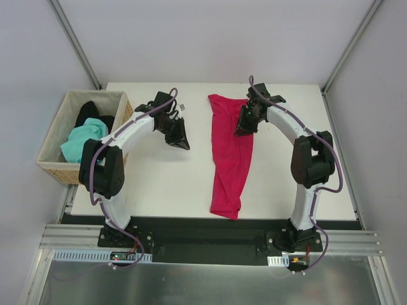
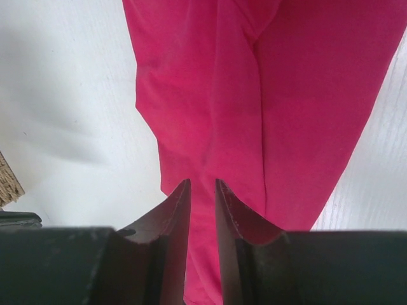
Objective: Fold and stack the t-shirts
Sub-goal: Rotate the tshirt 90 degrees
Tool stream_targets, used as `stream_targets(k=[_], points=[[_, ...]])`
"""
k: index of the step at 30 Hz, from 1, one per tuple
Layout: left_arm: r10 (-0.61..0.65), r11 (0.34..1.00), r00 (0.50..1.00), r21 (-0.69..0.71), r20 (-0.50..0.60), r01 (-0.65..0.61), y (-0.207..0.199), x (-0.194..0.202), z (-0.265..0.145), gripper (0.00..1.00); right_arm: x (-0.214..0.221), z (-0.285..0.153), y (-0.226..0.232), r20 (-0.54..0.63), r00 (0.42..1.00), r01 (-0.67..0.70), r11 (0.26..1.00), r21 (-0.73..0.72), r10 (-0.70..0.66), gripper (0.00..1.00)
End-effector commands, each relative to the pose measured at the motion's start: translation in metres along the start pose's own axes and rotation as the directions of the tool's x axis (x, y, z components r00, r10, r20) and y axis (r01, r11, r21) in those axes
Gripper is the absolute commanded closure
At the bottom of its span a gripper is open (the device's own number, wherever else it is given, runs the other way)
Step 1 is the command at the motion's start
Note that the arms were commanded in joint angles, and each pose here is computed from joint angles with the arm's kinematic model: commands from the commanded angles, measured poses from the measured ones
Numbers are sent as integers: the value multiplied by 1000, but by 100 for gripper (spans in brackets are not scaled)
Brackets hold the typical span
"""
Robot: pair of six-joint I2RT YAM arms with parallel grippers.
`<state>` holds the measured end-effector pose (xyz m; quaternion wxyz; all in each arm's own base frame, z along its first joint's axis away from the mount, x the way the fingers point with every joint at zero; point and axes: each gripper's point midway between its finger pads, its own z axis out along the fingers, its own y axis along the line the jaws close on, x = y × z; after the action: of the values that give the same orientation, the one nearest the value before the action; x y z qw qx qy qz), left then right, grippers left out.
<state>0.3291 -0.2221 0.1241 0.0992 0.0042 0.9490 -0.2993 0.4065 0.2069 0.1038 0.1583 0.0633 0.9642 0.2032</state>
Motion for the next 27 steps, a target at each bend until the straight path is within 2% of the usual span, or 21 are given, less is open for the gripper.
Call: stream_targets(k=[1,8,16,22,27], points=[[6,1000,1000,15,26,-6,-12,11,0,93,14,-11,-3,-20,1000,24,999,31,-23,75],[28,999,999,17,-19,-28,-27,24,23,94,33,-1,-6,-52,999,11,999,34,-10,78],[48,998,999,46,-1,-48,-47,8,26,95,46,14,-8,-101,995,14,999,38,-10,82],[50,997,999,56,12,-51,-52,4,22,94,53,28,-15,-133,990,-31,997,69,40,98],[50,997,998,58,31,-52,-56,1,15,94,51,39,-13,-140,987,-71,995,66,80,99]])
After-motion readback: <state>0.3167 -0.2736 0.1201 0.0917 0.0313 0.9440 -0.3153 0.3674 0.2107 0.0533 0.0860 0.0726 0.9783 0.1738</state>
